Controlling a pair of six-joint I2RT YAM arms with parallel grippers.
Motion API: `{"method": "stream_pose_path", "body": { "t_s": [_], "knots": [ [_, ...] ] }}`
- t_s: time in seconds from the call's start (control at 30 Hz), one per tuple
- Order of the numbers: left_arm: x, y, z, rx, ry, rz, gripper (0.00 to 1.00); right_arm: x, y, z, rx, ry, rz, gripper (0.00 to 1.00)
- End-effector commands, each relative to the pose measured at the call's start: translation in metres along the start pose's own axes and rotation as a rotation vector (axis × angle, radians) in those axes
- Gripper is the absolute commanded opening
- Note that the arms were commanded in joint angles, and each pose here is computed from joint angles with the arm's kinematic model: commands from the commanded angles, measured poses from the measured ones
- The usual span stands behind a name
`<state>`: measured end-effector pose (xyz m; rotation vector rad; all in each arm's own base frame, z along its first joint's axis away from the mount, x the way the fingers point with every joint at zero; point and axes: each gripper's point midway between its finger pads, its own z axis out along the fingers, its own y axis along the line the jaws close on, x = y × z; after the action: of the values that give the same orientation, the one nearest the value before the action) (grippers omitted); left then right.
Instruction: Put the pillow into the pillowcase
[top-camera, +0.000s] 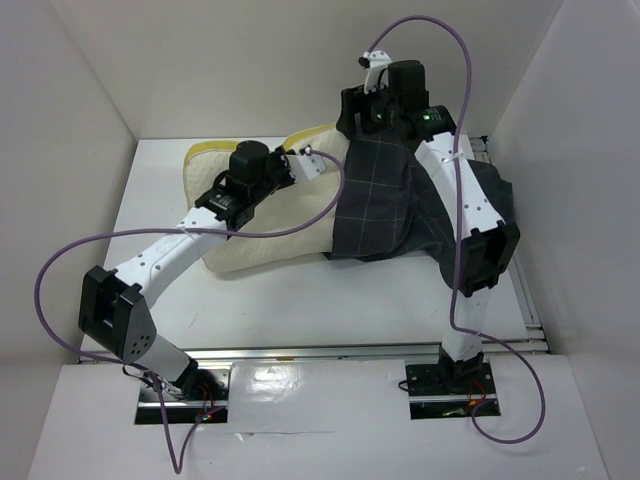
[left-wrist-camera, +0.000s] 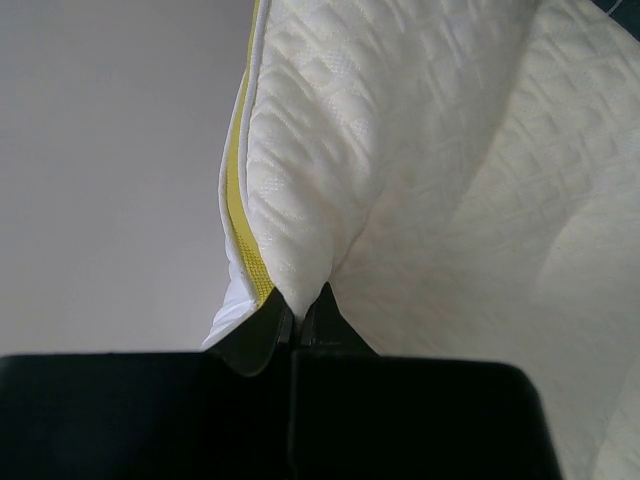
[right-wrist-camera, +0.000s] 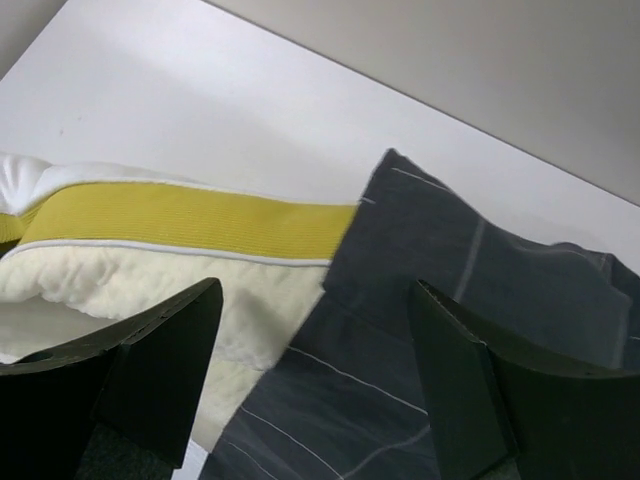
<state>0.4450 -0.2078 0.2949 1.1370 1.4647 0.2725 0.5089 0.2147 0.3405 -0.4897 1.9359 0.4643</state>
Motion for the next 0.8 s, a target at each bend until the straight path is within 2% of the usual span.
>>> {"method": "stream_pose_path", "body": {
  "t_s": [0.0,0.13,0.17,0.3,0.57,0.77],
  "knots": [
    [-0.055,0.058,-0.029,-0.179,-0.168,0.033,0.00,-0.009,0.016,-0.002,-0.009,-0.035,-0.044,0.82],
    [-0.064,0.062,-0.038,-0.188,-0.188,0.033,0.00,-0.001,0.014,0.008,0.074,-0.022,-0.077,0.77],
    [-0.064,0.062,-0.038,-0.187,-0.189,0.024,0.00,0.005,-0.002,0.010,0.162,-0.015,-0.075,0.76],
    [-0.064,0.062,-0.044,-0.187,-0.189,0.024,0.00,0.007,-0.012,0.014,0.277,-0.023,-0.093,0.73],
    [-0.059,0.056,-0.051,-0.185,-0.197,0.034,0.00,-0.011,-0.017,0.008,0.322,-0.080,-0.049,0.70],
    [-0.053,0.050,-0.048,-0.179,-0.189,0.053,0.00,-0.040,-0.012,-0.003,0.311,-0.157,-0.041,0.70]
  ]
}}
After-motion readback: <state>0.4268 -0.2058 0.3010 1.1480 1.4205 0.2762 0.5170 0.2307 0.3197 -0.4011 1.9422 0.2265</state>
